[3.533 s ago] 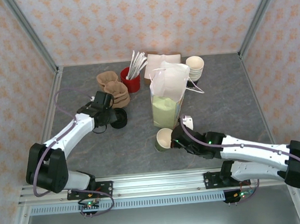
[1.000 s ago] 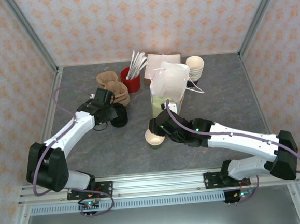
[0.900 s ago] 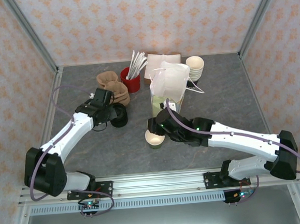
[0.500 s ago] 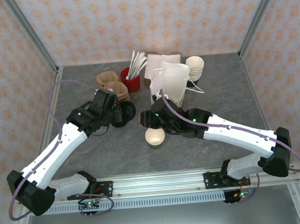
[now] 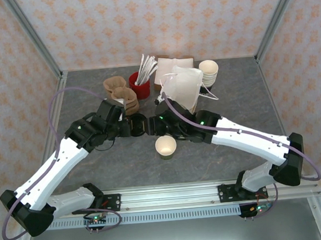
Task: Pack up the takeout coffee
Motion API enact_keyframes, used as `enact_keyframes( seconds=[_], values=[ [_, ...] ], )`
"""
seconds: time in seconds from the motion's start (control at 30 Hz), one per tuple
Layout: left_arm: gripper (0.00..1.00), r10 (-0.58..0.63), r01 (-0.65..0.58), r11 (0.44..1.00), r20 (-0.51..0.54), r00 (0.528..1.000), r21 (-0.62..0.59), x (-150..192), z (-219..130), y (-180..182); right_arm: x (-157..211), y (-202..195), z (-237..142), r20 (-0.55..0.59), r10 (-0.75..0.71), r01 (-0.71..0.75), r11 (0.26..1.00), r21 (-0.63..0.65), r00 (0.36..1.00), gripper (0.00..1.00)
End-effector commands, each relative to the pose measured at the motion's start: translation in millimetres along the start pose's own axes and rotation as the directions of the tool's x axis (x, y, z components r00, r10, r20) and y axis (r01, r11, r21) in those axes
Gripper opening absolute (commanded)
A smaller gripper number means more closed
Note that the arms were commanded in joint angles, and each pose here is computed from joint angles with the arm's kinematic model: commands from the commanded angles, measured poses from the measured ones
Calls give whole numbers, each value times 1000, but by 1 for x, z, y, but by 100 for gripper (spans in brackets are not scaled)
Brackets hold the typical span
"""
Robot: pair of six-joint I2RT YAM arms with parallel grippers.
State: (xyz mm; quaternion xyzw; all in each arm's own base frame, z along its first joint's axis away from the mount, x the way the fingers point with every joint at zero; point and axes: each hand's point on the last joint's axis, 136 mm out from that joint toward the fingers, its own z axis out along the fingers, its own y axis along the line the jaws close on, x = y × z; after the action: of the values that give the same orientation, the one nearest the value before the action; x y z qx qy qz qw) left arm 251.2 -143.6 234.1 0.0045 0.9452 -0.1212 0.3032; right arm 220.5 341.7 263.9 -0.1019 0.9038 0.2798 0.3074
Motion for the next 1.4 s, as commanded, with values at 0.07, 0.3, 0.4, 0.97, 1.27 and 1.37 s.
enact_keyframes(
  seconds=[0.07, 0.3, 0.4, 0.97, 1.27, 1.37],
  values=[
    [15, 18, -18, 999, -7, 1000, 35, 2, -8, -8, -6, 0, 5, -17, -1, 1, 1000, 24, 1000, 56],
    [15, 24, -24, 999, -9, 1000, 30, 3, -8, -8, -6, 6, 16, -40, -3, 3, 1000, 3, 999, 50],
    [15, 20, -20, 999, -5, 1000, 32, 3, -8, -8, -7, 7, 18, -39, -1, 1, 1000, 3, 999, 44],
    [15, 30, -30, 999, 9, 1000, 39, 2, -6, -9, -1, 10, 29, -112, 11, -12, 1000, -14, 994, 20],
    [15, 29, -29, 999, 5, 1000, 39, 2, -3, -10, -3, 7, 31, -112, 18, -19, 1000, -4, 994, 14],
    [15, 35, -36, 999, 13, 999, 41, 0, -4, -11, -3, 5, 30, -113, 22, -22, 1000, 0, 993, 7]
  ],
)
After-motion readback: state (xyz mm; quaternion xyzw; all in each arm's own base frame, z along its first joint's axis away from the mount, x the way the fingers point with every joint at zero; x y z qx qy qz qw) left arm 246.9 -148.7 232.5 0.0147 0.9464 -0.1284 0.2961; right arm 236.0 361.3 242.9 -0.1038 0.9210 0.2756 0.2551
